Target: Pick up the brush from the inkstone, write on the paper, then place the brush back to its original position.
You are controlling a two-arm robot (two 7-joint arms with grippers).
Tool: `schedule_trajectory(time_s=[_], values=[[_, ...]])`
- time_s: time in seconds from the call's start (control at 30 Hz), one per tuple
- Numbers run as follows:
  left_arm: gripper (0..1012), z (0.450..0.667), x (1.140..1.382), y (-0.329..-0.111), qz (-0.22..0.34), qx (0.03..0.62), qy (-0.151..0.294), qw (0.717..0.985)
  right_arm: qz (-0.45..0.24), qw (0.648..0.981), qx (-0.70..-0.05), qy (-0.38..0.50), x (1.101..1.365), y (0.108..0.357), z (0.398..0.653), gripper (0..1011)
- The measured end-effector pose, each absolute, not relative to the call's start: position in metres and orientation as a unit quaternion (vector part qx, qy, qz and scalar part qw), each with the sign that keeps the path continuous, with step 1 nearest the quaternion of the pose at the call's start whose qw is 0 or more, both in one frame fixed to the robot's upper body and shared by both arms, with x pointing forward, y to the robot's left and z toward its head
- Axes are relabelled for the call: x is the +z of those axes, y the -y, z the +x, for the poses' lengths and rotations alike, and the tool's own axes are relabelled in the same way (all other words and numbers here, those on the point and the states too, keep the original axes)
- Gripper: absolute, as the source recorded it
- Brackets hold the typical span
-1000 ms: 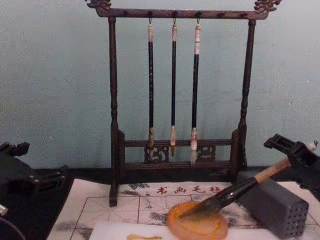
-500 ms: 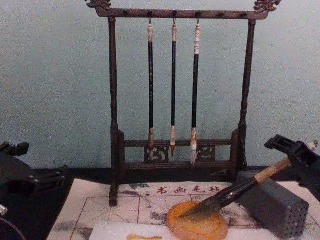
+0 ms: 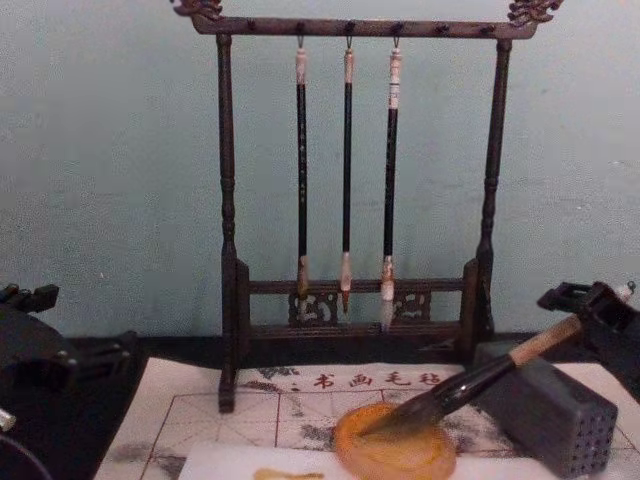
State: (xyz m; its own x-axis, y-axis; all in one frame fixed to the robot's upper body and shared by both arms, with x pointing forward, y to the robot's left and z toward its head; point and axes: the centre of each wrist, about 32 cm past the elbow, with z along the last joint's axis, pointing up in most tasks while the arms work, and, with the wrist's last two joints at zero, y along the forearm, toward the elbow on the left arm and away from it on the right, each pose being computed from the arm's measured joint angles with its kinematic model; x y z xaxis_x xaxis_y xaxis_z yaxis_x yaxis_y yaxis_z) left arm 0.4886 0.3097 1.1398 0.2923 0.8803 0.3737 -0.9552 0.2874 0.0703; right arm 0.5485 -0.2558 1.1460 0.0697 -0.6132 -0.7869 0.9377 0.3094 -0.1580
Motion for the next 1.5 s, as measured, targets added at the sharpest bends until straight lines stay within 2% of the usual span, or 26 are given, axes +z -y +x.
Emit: schedule_trajectory(time_s=[0.07, 0.23, 0.4, 0.93, 1.5], values=[[1001, 0.489, 1.140, -0.310, 0.141, 0.580, 0.132, 0.791, 0.202, 0.703, -0.552, -0.401, 1.146, 0.256, 0.549, 465], [1001, 0.489, 1.140, -0.310, 0.141, 0.580, 0.132, 0.791, 0.202, 0.703, -0.552, -0.401, 1.146, 0.256, 0.549, 286], [1001, 0.489, 1.140, -0.310, 0.142, 0.580, 0.132, 0.791, 0.202, 0.703, -0.551, -0.401, 1.146, 0.256, 0.549, 187], [1001, 0.489, 1.140, -0.310, 0.141, 0.580, 0.132, 0.791, 0.203, 0.705, -0.551, -0.398, 1.146, 0.256, 0.548, 186], [1001, 0.489, 1.140, -0.310, 0.141, 0.580, 0.132, 0.791, 0.208, 0.740, -0.532, -0.356, 1.159, 0.253, 0.551, 185]])
